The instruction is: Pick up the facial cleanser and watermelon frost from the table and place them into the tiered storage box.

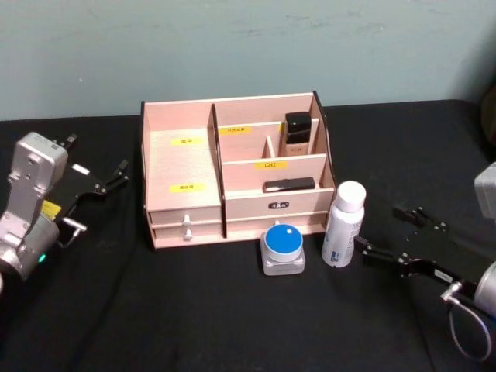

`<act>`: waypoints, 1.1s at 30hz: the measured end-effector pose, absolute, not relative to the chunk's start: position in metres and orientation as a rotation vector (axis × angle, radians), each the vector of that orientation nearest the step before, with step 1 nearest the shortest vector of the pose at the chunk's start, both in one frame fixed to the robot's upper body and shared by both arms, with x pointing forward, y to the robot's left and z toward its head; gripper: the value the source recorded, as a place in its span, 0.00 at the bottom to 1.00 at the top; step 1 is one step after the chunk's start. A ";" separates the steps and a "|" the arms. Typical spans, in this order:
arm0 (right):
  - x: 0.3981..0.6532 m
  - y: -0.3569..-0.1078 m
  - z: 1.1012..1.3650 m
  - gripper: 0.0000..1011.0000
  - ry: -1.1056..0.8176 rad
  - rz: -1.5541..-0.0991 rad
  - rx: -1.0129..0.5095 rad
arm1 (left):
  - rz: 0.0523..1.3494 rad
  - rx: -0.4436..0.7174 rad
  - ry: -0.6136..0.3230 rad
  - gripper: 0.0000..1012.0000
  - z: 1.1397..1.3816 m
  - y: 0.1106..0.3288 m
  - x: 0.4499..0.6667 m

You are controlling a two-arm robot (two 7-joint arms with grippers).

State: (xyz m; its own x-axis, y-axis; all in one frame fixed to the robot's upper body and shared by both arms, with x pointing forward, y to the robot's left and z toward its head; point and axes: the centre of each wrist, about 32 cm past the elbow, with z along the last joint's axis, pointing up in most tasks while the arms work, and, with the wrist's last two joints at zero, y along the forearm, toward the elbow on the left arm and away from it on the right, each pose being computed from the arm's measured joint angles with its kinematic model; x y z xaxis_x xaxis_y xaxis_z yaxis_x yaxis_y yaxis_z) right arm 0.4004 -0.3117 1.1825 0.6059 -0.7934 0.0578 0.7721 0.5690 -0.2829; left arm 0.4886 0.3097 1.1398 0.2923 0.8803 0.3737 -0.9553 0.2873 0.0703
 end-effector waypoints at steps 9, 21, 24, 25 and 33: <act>0.417 -0.305 1.171 0.99 0.095 -0.907 -0.272 | 1.248 0.304 -0.285 1.00 1.140 0.310 0.489; 0.433 -0.297 1.164 0.99 0.094 -0.891 -0.252 | 1.248 0.304 -0.285 1.00 1.140 0.310 0.489; 0.437 -0.295 1.163 0.99 0.090 -0.889 -0.251 | 1.248 0.304 -0.285 1.00 1.140 0.310 0.489; 0.439 -0.295 1.162 0.99 0.089 -0.889 -0.251 | 1.248 0.304 -0.285 1.00 1.140 0.310 0.489; 0.448 -0.292 1.159 0.99 0.084 -0.884 -0.245 | 1.248 0.304 -0.285 1.00 1.140 0.310 0.489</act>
State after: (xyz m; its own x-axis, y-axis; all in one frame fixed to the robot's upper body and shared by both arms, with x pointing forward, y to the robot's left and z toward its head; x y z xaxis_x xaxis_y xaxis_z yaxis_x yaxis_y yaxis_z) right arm 0.4481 -0.2922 1.1588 0.6331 -0.7735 0.0286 0.7544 0.6083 -0.2466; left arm 0.4886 0.3097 1.1398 0.2923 0.8803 0.3737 -0.9552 0.2873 0.0703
